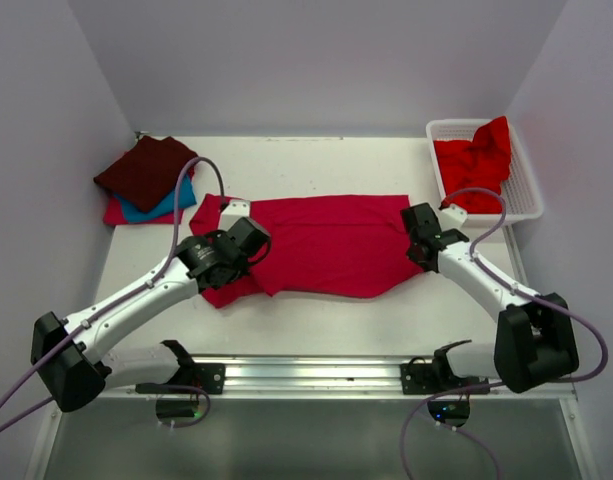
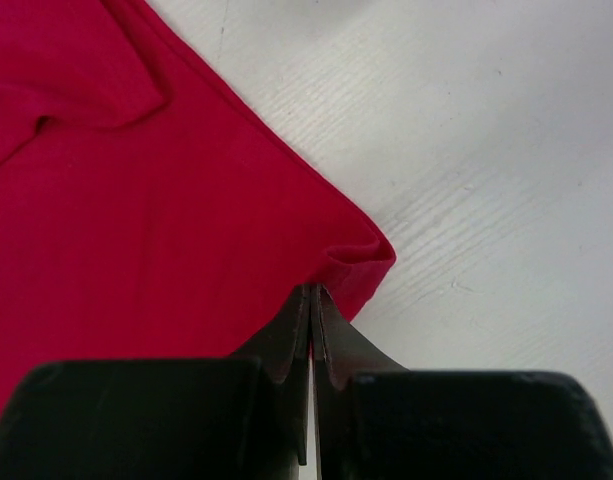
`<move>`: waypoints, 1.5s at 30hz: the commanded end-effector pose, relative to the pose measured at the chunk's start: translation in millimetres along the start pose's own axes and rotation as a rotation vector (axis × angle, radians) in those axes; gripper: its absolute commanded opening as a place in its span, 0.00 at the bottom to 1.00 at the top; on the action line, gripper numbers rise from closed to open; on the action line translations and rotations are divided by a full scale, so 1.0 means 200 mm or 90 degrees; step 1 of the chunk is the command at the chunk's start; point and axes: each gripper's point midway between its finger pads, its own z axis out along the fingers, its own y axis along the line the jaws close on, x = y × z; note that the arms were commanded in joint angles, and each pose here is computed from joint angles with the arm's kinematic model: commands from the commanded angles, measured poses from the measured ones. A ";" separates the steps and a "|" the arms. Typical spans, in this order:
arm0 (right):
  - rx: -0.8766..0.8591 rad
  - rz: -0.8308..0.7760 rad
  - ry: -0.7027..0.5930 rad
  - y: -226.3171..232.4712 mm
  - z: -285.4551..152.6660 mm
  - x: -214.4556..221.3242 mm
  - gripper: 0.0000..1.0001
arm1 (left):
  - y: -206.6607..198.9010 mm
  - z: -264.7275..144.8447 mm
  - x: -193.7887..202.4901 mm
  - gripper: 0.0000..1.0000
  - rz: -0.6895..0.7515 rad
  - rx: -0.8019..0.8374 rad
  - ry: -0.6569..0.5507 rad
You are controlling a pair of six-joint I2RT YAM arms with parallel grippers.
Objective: Fold and stack the t-shirts
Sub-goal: Fold the tshirt
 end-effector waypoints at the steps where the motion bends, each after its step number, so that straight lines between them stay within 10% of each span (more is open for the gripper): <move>1: 0.001 0.007 -0.034 0.07 0.02 -0.11 0.00 | 0.05 0.07 -0.14 0.00 -0.025 -0.029 -0.063; 45: 0.054 -0.039 -0.043 0.27 0.37 -0.35 0.00 | 0.32 0.46 -0.40 0.00 -0.043 -0.114 -0.080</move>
